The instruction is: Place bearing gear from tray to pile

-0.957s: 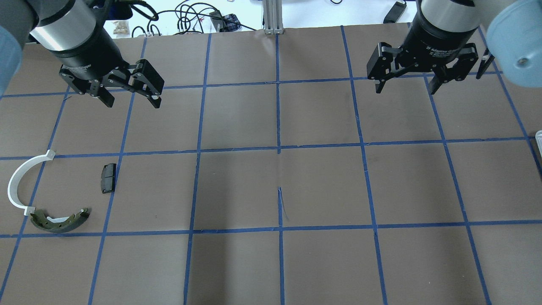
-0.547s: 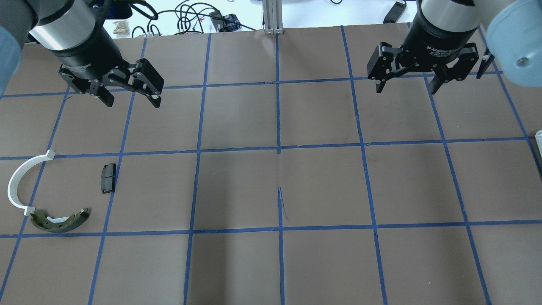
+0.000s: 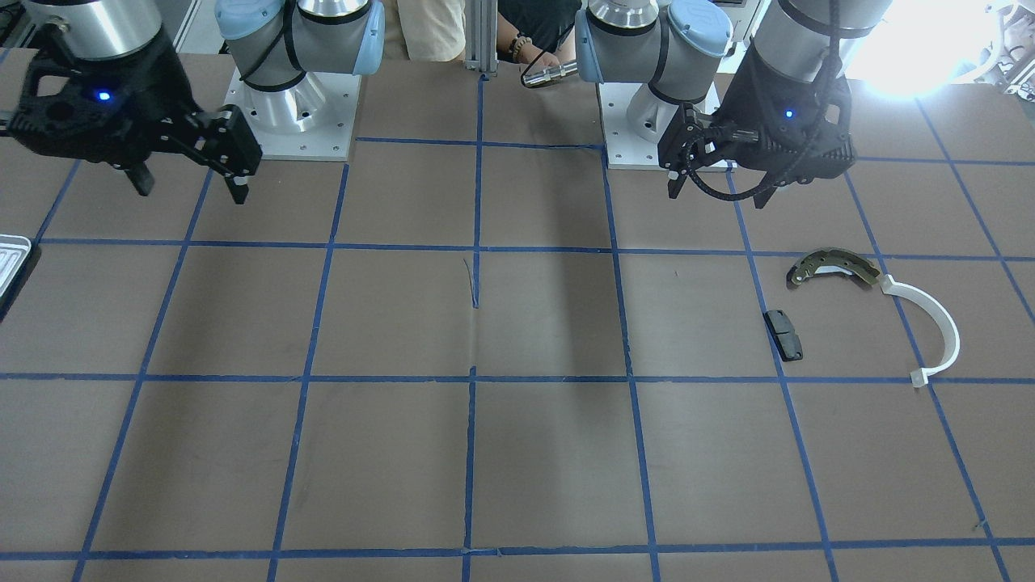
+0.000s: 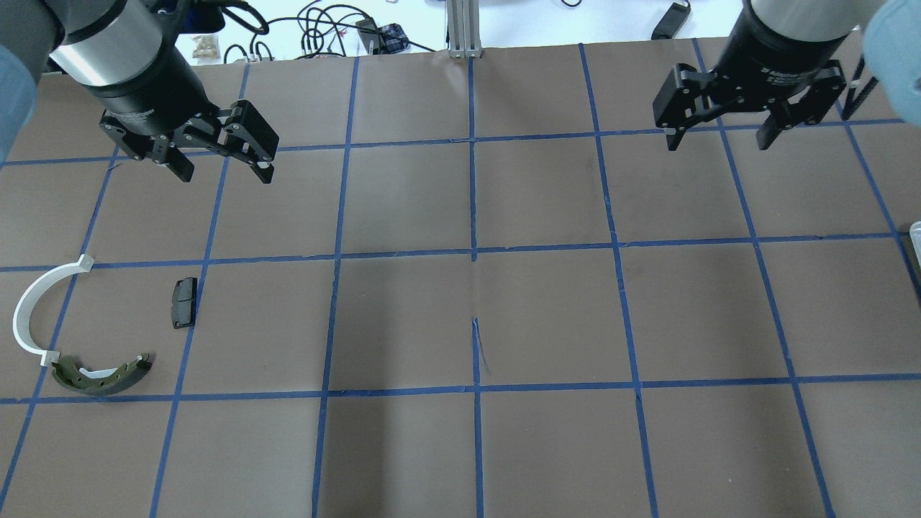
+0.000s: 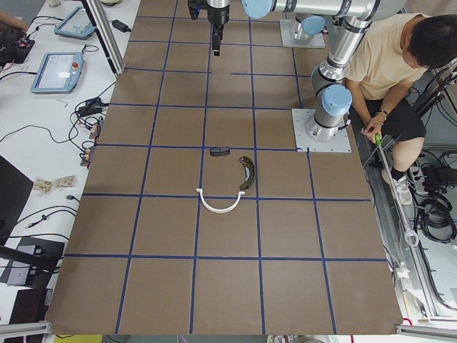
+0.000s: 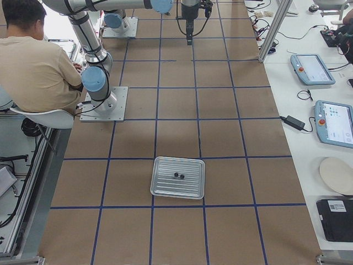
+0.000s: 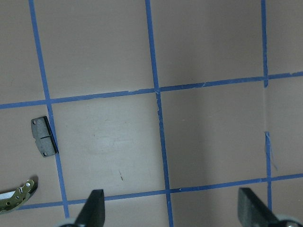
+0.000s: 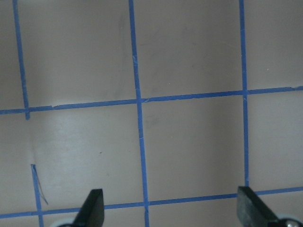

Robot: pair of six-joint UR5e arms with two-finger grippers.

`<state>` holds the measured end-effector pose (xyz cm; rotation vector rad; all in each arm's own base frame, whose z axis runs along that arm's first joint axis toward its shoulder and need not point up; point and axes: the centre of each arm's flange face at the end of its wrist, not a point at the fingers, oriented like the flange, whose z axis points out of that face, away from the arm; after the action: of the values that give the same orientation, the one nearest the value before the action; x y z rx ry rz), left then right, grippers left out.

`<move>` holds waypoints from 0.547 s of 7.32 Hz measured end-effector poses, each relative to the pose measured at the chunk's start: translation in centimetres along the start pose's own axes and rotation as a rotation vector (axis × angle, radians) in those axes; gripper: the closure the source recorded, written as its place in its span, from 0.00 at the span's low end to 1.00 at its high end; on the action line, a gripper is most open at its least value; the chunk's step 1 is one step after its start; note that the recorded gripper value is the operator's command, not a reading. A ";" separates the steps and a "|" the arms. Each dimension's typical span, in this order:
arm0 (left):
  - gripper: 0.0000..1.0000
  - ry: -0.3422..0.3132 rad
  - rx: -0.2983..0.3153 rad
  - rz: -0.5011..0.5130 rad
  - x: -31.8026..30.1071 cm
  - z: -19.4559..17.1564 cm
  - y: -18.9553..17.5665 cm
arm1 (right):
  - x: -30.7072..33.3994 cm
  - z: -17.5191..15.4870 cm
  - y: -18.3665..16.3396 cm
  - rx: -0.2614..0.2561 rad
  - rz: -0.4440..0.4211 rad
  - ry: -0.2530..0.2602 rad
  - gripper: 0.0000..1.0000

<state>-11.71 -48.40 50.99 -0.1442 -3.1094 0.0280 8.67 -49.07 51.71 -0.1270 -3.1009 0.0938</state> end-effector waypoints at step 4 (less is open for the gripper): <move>0.00 0.001 -0.002 -0.001 0.0 0.1 0.0 | 19.1 0.4 -0.5 -0.082 0.218 0.089 0.00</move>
<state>-11.71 -48.39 50.91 -0.1424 -3.1086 0.0245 -10.42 -47.97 52.03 -0.4587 -2.9908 -0.0330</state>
